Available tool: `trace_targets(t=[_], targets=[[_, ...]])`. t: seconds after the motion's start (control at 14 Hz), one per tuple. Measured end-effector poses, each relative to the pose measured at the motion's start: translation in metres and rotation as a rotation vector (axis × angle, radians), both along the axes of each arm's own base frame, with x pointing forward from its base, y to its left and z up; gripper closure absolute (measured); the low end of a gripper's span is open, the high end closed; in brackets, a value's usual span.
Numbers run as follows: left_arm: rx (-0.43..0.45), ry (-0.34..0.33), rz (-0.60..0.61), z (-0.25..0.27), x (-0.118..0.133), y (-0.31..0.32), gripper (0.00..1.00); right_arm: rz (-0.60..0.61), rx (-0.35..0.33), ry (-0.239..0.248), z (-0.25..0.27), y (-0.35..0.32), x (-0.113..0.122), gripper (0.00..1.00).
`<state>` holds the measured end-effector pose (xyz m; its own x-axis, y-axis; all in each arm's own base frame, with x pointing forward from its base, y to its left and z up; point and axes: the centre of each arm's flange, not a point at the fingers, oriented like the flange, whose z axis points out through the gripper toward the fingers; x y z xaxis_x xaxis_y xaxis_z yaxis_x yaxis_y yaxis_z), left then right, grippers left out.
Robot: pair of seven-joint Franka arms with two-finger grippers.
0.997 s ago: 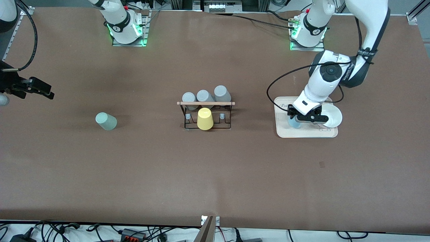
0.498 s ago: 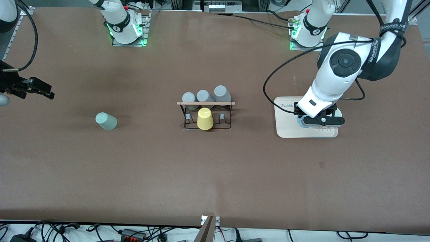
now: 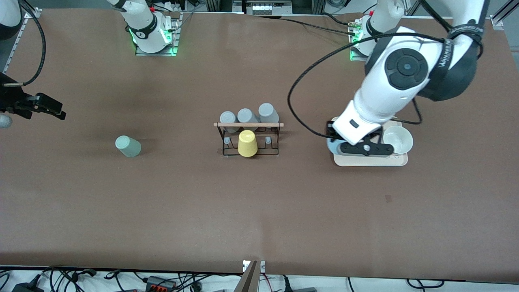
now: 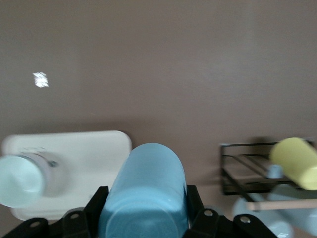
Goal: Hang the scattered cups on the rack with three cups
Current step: 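Carry the light blue cup with the left gripper to the rack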
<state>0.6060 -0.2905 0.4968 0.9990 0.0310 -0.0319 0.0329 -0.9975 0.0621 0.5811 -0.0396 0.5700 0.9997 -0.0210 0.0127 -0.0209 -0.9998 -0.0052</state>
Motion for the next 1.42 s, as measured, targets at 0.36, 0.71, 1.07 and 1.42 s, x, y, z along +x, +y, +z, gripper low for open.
trace_targets(t=[0.36,0.71,1.07,1.42], targets=[[-0.043,0.031,0.102,-0.018,-0.022,-0.102,0.32,0.001,0.000,0.001,-0.002,0.000,0.001,0.00],[-0.028,0.005,0.100,-0.070,-0.021,-0.148,0.32,0.009,0.000,0.011,-0.015,0.005,0.008,0.00],[-0.006,-0.070,0.057,-0.099,-0.027,-0.175,0.32,0.013,0.000,0.011,-0.019,0.007,0.011,0.00],[0.020,-0.039,0.029,-0.123,-0.042,-0.186,0.32,0.031,-0.003,0.010,-0.019,0.016,0.011,0.00]])
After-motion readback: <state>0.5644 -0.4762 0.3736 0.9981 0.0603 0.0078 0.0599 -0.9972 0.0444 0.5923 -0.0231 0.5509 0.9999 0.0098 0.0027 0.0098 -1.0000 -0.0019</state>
